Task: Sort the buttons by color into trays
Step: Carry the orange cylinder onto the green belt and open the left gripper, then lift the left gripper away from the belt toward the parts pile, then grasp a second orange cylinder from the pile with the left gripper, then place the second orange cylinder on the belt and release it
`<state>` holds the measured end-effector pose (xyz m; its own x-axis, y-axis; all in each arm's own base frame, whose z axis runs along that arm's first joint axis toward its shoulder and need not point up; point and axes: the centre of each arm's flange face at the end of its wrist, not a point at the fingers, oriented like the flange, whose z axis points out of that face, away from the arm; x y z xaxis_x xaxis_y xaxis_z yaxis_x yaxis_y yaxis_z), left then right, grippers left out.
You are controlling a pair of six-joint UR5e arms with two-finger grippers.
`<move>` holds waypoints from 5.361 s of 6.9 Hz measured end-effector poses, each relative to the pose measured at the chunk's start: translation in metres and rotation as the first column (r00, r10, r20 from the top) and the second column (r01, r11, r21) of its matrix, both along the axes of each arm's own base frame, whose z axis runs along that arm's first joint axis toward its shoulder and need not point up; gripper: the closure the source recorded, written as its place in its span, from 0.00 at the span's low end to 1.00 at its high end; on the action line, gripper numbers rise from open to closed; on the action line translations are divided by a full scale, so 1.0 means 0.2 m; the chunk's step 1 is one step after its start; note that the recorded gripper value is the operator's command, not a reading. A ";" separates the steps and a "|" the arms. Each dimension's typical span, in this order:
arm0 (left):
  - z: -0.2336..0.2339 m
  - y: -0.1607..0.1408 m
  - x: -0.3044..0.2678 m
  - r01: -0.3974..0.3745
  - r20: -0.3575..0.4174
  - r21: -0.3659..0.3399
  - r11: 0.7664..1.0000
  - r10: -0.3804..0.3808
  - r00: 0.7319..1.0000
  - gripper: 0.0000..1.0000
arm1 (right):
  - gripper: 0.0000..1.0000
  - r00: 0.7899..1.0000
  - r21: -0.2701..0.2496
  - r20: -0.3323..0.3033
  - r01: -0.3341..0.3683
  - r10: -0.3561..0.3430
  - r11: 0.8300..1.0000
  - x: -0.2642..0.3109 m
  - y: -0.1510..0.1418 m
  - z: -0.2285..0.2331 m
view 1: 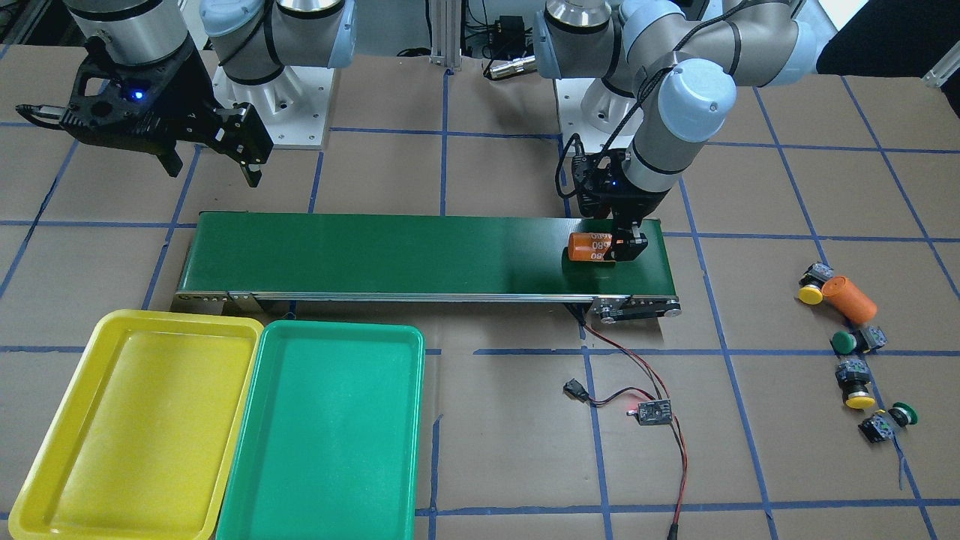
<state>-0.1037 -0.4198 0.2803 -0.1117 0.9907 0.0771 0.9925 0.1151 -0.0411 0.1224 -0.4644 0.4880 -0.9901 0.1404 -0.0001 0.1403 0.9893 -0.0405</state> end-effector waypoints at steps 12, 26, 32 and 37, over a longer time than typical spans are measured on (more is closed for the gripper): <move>-0.08 -0.21 2.06 -0.361 -0.066 -0.118 0.925 0.355 0.933 0.02 | 0.00 1.000 0.001 0.000 -0.002 0.002 1.000 0.00 0.00 0.00; -0.47 -0.27 2.38 -0.355 -0.126 -0.011 0.935 0.351 0.928 0.19 | 0.00 1.000 0.002 0.000 -0.003 0.003 1.000 0.00 0.00 0.00; -0.46 -0.29 2.35 -0.349 -0.140 0.008 0.937 0.346 0.928 0.80 | 0.00 1.000 -0.002 0.002 -0.002 0.002 1.000 0.00 0.00 0.00; 0.03 -0.40 1.59 -0.137 -0.145 0.039 0.990 0.141 0.979 0.81 | 0.00 0.999 -0.001 0.009 0.034 -0.034 0.999 0.00 0.00 0.00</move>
<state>0.2134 -0.4996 0.2872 -0.2335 0.9635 0.1307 0.9502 0.2546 -0.1799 0.1231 -0.4646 0.4872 -0.9847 0.1737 -0.0094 0.1740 0.9839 -0.0405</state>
